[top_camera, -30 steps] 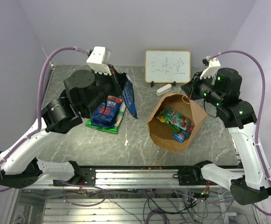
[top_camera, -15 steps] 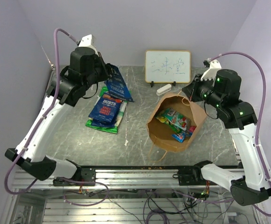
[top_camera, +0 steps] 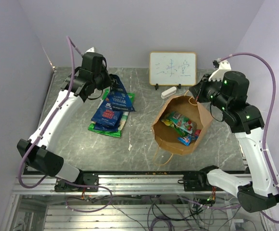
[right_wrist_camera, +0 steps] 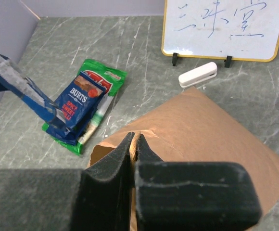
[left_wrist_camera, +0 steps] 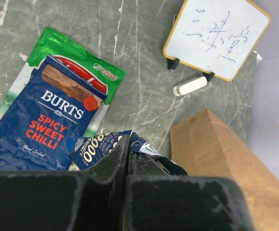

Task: Take the snacks out of the paper bag
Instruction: Place the snack at the center of the board.

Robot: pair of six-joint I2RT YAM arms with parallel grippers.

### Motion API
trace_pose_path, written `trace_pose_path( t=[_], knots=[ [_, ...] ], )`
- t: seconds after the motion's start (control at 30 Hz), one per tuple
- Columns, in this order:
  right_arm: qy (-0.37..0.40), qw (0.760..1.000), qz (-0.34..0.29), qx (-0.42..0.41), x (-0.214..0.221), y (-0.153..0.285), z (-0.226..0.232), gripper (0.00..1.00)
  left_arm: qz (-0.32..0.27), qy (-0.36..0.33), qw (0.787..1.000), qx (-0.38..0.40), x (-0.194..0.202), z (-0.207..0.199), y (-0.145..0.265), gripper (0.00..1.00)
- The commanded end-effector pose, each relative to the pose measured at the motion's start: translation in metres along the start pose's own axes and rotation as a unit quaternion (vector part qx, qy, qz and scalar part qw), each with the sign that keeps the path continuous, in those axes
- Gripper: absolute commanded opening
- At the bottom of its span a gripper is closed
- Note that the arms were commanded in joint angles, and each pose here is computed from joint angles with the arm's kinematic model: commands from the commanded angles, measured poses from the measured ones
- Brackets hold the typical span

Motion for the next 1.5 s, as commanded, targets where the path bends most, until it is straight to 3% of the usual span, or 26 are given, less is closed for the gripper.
trace_pose_path(
  t=[0.0, 0.4, 0.5, 0.57, 0.7, 1.0, 1.07, 1.47],
  knots=[
    [-0.011, 0.999, -0.038, -0.001, -0.004, 0.000, 0.001, 0.00, -0.006, 0.030, 1.000, 0.008, 0.001, -0.004, -0.029, 0.07],
    [0.028, 0.999, -0.021, -0.016, 0.001, -0.003, -0.001, 0.00, -0.022, 0.036, 0.999, 0.008, -0.034, -0.016, -0.103, 0.07],
    [0.034, 0.999, -0.022, -0.011, 0.001, -0.004, -0.002, 0.00, -0.041, -0.040, 0.994, 0.095, -0.040, -0.025, -0.110, 0.07],
    [0.040, 0.999, -0.025, -0.009, 0.001, -0.002, -0.003, 0.00, -0.056, -0.116, 0.983, 0.131, -0.045, -0.028, -0.112, 0.07],
    [0.047, 0.999, -0.025, -0.004, -0.001, 0.002, -0.003, 0.00, -0.073, -0.284, 0.948, 0.123, -0.056, -0.019, -0.112, 0.07],
    [0.050, 0.998, -0.015, -0.017, 0.001, 0.001, -0.002, 0.00, -0.053, -0.492, 0.859, 0.130, -0.028, 0.020, -0.129, 0.07],
    [0.051, 0.998, -0.013, -0.020, 0.001, 0.000, -0.001, 0.00, -0.045, -0.518, 0.844, 0.132, -0.018, 0.030, -0.129, 0.07],
    [0.057, 0.998, -0.009, -0.030, 0.002, -0.003, -0.001, 0.00, -0.020, -0.561, 0.818, 0.124, 0.028, 0.079, -0.092, 0.07]
  ],
)
Point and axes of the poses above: each gripper's point midway between its finger pads, its own y axis back along the fingers, its own z axis along the line the jaws close on, x = y × z, the point moved 10 cm from there along y, back along the fingers
